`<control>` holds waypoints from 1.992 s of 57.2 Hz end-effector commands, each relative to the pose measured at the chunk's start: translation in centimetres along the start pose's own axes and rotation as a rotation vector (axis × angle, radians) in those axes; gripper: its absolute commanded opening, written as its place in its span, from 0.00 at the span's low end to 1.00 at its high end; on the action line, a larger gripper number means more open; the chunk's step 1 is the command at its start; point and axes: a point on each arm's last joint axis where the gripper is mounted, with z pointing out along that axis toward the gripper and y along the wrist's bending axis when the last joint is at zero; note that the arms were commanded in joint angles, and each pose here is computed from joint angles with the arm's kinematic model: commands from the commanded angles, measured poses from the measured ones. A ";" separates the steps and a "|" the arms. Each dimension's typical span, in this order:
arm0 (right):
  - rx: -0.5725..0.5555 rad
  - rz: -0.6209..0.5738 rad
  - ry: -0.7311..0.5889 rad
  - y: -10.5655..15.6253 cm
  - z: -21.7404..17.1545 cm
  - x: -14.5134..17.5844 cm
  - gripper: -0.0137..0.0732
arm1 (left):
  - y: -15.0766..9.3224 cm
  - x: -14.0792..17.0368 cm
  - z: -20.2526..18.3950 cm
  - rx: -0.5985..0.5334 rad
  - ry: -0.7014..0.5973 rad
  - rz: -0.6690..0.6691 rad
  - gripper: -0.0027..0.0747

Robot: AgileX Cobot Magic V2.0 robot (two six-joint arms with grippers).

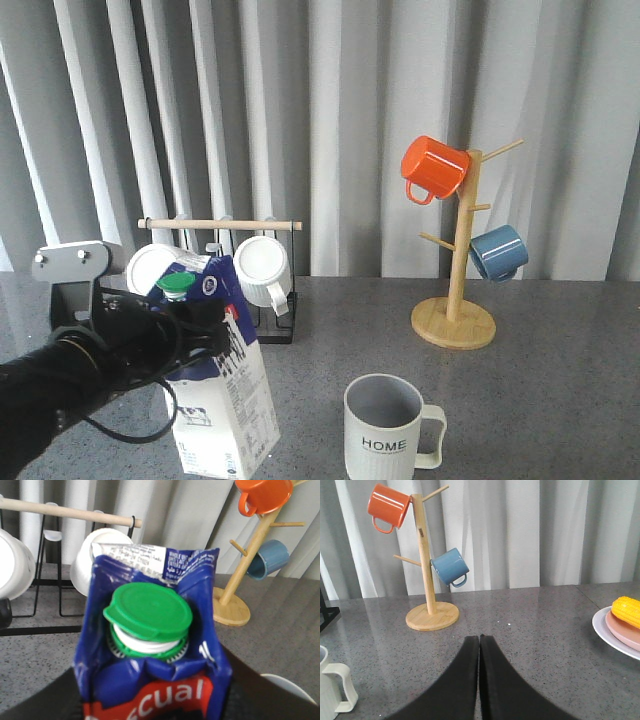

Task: Place milk next to cup
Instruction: 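Lift the milk carton with the left gripper and carry it toward the mug, then lower the milk carton onto the table beside the white mug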

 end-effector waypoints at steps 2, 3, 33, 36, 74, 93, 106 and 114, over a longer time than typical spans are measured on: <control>0.000 0.000 -0.097 0.0 -0.2 -1.6 0.15 | -1.7 -1.7 0.5 0.078 -0.139 -0.006 0.36; 0.000 0.000 -0.097 0.0 -0.2 -1.6 0.15 | -1.8 -1.5 0.8 0.080 -0.135 -0.005 0.36; 0.000 0.000 -0.097 0.0 -0.2 -1.6 0.15 | -4.5 1.8 4.3 -0.071 -0.227 0.109 0.36; 0.000 0.000 -0.097 0.0 -0.2 -1.6 0.15 | -5.0 2.1 4.2 -0.098 -0.237 0.123 0.36; 0.000 0.000 -0.097 0.0 -0.2 -1.6 0.15 | -7.3 4.5 4.5 -0.270 -0.221 0.098 0.36; 0.000 0.000 -0.096 0.0 -0.2 -1.5 0.15 | -8.5 5.8 5.9 -0.353 -0.180 0.075 0.36; 0.000 0.000 -0.096 0.0 -0.2 -1.5 0.15 | -9.3 7.6 6.6 -0.362 -0.153 0.123 0.36; 0.000 0.000 -0.096 0.0 -0.2 -1.5 0.15 | -9.4 7.7 6.6 -0.359 -0.149 0.122 0.36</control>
